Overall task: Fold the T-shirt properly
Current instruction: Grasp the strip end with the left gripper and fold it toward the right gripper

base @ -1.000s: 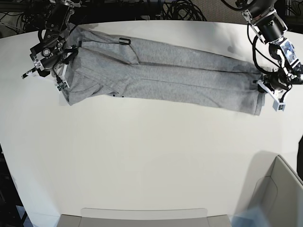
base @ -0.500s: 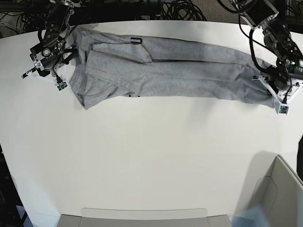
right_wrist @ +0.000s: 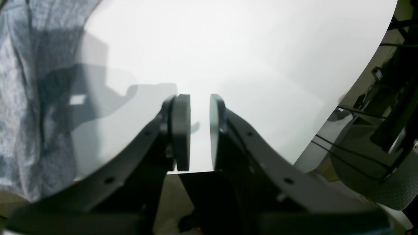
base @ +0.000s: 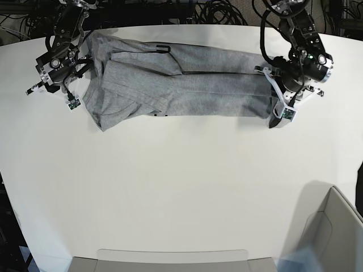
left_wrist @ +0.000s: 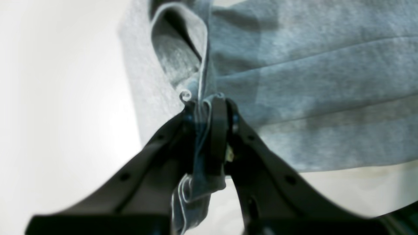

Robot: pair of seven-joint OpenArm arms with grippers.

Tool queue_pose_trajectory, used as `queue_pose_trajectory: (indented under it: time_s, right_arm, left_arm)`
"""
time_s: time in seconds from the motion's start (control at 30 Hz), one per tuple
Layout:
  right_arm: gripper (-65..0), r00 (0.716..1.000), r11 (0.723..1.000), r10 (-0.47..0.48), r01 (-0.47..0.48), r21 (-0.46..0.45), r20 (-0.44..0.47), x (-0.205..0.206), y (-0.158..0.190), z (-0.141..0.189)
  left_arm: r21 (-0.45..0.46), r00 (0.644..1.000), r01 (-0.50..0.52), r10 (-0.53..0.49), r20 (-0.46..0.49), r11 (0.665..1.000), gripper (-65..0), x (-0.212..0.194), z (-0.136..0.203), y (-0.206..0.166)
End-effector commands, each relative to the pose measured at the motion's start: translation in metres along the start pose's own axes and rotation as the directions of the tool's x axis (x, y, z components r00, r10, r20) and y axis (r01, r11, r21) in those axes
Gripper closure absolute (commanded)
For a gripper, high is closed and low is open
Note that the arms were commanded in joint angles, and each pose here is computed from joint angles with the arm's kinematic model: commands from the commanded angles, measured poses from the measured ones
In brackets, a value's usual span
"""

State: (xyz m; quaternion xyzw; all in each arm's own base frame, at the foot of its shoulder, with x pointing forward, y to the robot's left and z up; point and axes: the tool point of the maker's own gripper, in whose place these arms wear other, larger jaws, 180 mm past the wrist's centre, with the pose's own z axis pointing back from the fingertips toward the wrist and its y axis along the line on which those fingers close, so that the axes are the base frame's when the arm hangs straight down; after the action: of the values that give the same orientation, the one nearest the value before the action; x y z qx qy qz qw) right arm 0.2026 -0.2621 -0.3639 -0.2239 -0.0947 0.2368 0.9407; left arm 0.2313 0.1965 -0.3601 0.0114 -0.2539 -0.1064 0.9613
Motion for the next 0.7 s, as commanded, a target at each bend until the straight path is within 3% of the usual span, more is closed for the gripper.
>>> queue_pose_trajectory:
  time_s: [0.0,0.27,0.43,0.67]
  right_arm:
    - [-10.9,1.0,1.0,0.007,-0.007,-0.029,0.007,0.003,-0.009,0.005]
    - [-10.9,1.0,1.0,0.007,-0.007,-0.028,0.006,0.003,-0.008,0.004]
    - [-10.9,1.0,1.0,0.007,-0.007,-0.028,0.006,0.003,-0.008,0.004]
    - [-10.9,1.0,1.0,0.007,-0.007,-0.028,0.006,0.003,-0.008,0.004]
  left_arm:
    - [-0.009,0.999,0.0,0.0,0.047,1.0,0.0,0.012,0.003,-0.005]
    - [-0.171,0.991,0.108,-0.093,0.093,0.979,0.0,0.034,-0.004,-0.078]
    - [-0.203,0.991,0.103,-0.082,0.107,0.974,0.0,0.039,-0.004,-0.093]
    - [-0.276,0.976,0.204,-0.174,0.131,0.939,0.0,0.044,-0.002,-0.132]
